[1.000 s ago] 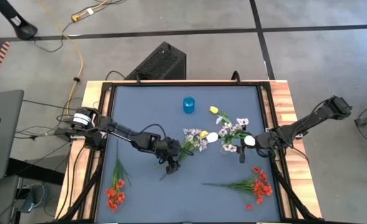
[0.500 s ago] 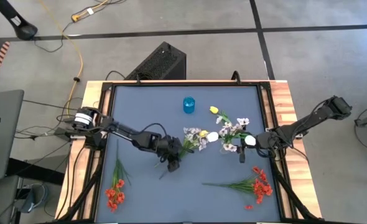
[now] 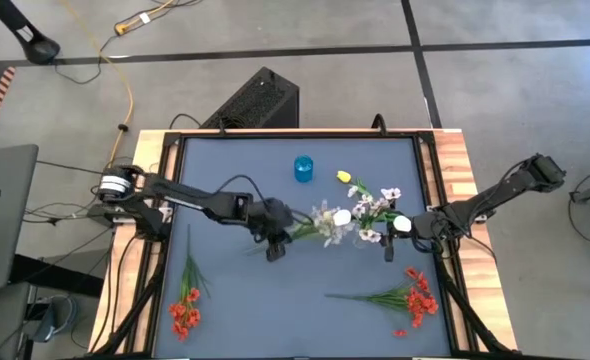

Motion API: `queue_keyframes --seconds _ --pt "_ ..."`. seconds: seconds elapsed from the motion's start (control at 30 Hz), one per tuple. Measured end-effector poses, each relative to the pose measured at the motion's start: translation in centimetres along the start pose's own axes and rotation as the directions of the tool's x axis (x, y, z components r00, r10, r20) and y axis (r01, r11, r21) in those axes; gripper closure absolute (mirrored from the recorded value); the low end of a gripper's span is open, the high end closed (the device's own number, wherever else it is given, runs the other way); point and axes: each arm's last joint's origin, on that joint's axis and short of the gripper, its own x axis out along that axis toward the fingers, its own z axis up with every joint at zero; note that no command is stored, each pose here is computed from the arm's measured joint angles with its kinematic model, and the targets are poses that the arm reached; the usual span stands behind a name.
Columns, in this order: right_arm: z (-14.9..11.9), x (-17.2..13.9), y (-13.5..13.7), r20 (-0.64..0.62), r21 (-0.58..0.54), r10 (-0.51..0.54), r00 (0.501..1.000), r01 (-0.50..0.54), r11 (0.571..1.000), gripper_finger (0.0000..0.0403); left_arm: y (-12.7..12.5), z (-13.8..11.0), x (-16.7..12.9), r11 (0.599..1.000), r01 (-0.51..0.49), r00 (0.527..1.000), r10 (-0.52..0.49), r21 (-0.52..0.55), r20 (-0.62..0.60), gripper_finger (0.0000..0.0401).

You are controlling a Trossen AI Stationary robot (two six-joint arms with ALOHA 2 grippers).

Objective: Sort flowers into vase by color
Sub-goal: Put the white flowers into the transparent vase

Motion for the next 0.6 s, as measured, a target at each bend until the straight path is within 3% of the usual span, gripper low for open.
queue_keyframes --seconds 0.13,0.33,0.5,0.6 --pt "0.1 0.0 0.0 0.007 0.004 0.001 1.0 -0.001 1.0 0.0218 0.5 1.3 -3.9 0.999 -0.051 0.996 0.05 0.007 0.078 0.0394" --pt "0.2 0.0 0.0 0.014 -0.001 0.001 1.0 -0.001 1.0 0.0218 1.4 2.0 -8.3 0.976 -0.216 0.958 0.213 -0.005 0.192 0.0395" --pt "0.2 0.0 0.0 0.019 -0.001 0.002 1.0 -0.002 1.0 0.0218 2.1 2.9 -9.6 0.911 -0.411 0.859 0.396 -0.023 0.325 0.0394" --pt "0.2 0.0 0.0 0.02 0.0 0.002 1.0 -0.002 1.0 0.0218 2.2 4.3 -9.4 0.907 -0.421 0.811 0.383 -0.014 0.442 0.0394"
